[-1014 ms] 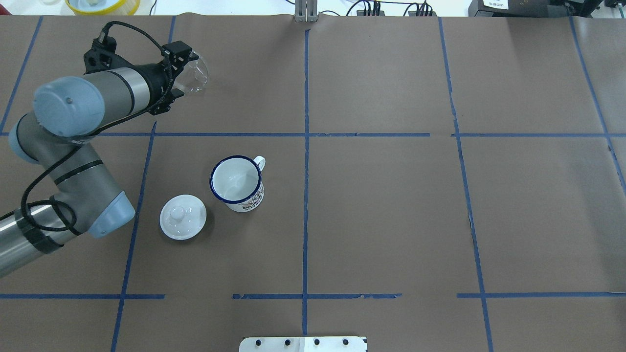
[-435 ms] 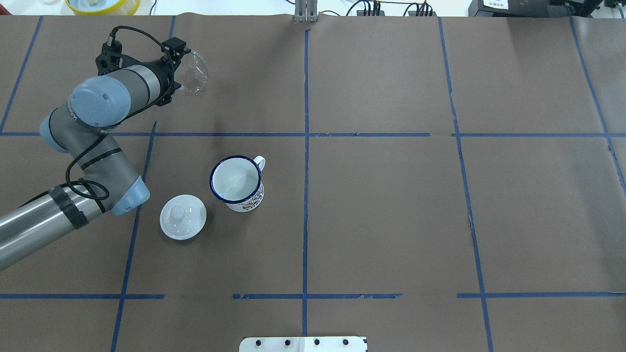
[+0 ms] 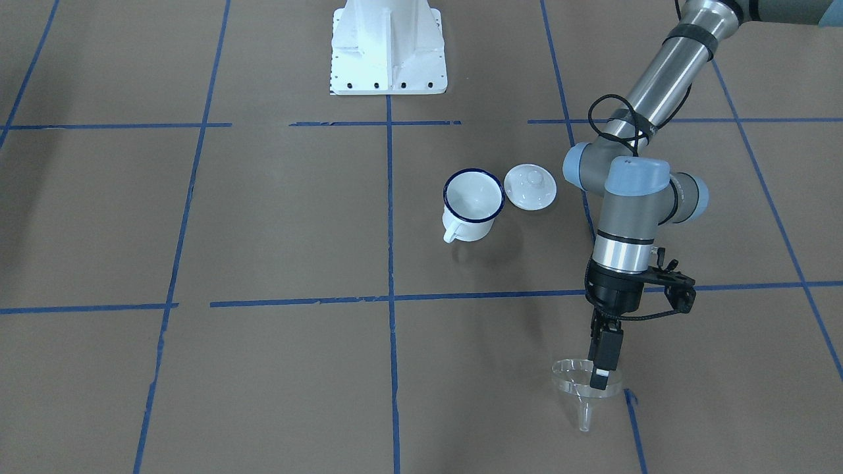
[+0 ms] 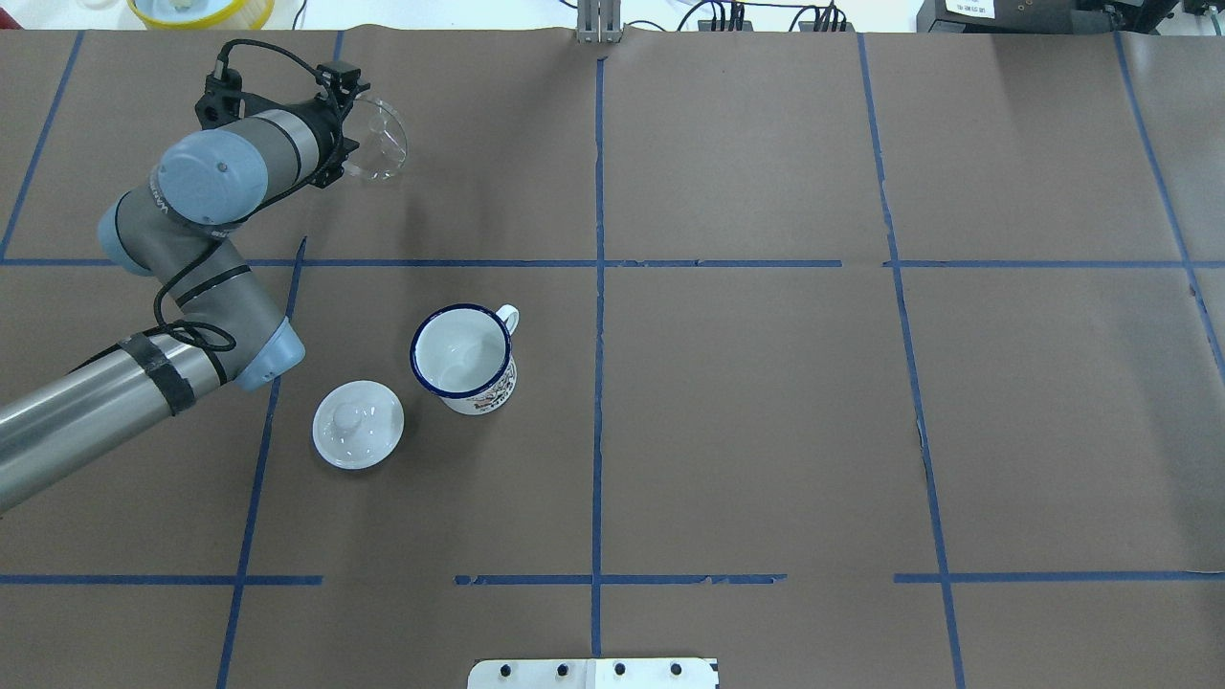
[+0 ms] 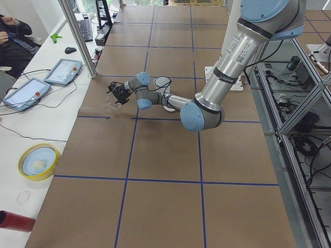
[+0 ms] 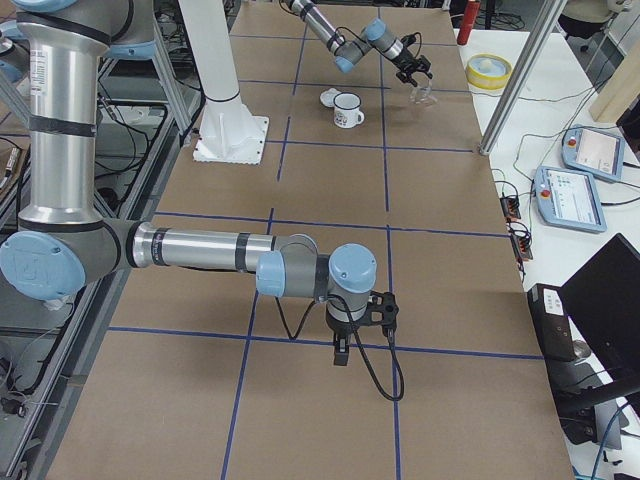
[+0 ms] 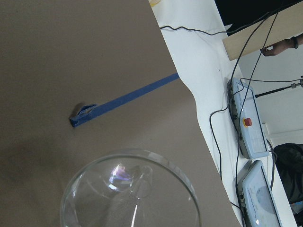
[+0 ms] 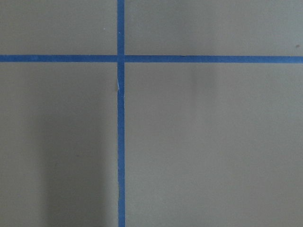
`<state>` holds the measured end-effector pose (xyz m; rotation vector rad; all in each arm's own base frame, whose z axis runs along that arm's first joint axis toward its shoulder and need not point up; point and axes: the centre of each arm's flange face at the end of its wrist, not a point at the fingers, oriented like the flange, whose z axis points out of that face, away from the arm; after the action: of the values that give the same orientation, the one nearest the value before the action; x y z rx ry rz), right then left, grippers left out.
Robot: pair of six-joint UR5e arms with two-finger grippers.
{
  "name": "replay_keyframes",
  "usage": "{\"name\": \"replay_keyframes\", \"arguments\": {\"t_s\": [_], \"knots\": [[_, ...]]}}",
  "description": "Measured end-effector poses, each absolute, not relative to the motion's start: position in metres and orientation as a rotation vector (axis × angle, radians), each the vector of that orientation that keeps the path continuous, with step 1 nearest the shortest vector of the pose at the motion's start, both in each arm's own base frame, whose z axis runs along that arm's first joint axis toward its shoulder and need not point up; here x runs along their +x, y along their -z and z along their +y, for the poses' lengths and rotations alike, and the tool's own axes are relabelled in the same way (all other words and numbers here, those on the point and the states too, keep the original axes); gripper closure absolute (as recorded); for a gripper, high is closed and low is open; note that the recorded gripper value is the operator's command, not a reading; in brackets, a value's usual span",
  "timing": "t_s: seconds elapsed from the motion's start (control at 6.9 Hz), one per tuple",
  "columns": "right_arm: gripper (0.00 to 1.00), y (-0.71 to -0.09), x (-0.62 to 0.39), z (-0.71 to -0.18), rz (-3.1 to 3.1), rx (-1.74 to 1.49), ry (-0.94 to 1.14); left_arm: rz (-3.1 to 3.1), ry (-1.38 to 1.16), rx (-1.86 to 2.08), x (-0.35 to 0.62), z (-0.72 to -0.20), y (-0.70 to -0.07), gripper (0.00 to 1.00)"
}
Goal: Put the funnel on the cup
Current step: 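Grasp the clear glass funnel with the left gripper and lift it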
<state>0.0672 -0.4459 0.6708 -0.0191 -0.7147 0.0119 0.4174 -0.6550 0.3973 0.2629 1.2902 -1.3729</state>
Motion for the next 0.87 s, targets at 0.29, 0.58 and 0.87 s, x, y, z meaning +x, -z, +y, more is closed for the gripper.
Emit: {"name": "replay_keyframes", "arguments": {"t_s": [0.29,0.58,0.87], "knots": [[0.0,-0.6708,0.0672,-0.4459,-0.715,-0.019,-0.012,1.295,1.395,0.261,0.4209,-0.6708,-0.3934,0.45],[0.0,-0.6708,0.0671,-0.4459,-0.715,-0.019,-0.012,1.297,1.396,0.261,0.4217,-0.6728,-0.3925,0.49],[0.0,-0.6708,0.0672,-0.4459,-0.715,-0.019,-0.012,1.301,1.394,0.26,0.4222,-0.6726,-0.3906,0.49]]}}
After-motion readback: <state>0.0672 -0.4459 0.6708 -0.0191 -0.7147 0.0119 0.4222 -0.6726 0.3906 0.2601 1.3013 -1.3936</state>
